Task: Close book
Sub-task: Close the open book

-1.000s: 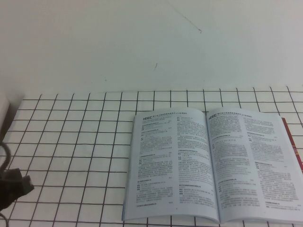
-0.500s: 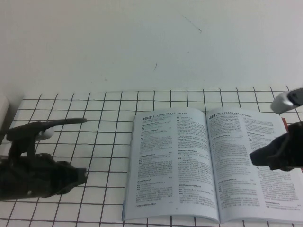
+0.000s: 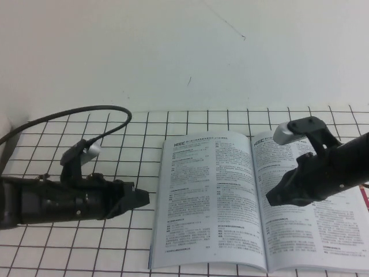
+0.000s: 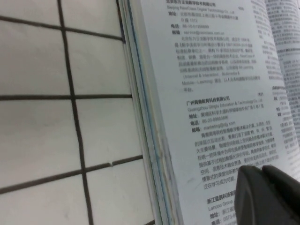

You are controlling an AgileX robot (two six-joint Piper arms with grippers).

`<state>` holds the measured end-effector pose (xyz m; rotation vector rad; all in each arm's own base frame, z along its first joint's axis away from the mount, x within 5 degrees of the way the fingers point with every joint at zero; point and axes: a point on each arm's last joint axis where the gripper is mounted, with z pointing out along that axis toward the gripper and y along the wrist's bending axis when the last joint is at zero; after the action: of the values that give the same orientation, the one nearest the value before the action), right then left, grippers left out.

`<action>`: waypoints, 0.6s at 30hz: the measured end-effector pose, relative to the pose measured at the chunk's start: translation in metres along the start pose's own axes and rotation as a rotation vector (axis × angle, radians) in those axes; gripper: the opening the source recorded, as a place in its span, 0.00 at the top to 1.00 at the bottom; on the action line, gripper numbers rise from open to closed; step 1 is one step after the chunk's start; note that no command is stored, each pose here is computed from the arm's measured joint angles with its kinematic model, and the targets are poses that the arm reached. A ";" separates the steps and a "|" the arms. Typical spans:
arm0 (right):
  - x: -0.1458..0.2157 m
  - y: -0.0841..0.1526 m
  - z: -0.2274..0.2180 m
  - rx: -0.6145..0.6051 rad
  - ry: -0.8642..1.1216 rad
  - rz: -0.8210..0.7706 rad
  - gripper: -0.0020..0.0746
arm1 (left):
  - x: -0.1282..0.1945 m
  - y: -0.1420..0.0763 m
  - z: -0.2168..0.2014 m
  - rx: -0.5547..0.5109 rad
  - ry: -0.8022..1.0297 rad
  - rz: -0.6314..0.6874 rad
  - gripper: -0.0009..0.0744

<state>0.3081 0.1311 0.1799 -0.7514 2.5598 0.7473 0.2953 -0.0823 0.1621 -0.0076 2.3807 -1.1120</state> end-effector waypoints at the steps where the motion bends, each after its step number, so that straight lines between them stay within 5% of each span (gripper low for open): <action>1: 0.001 -0.002 0.002 0.001 0.007 0.002 0.98 | 0.002 0.004 0.005 0.018 0.017 -0.005 0.99; 10: 0.009 -0.014 0.021 0.024 0.070 0.014 0.98 | 0.014 0.035 0.043 0.117 0.133 -0.092 0.99; 18: 0.015 -0.024 0.035 0.037 0.123 0.052 0.98 | 0.009 0.037 0.047 0.128 0.129 -0.087 0.99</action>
<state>0.3168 0.1286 0.1354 -0.7426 2.7051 0.6869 0.3157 -0.0939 0.1061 0.0051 2.4374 -1.3409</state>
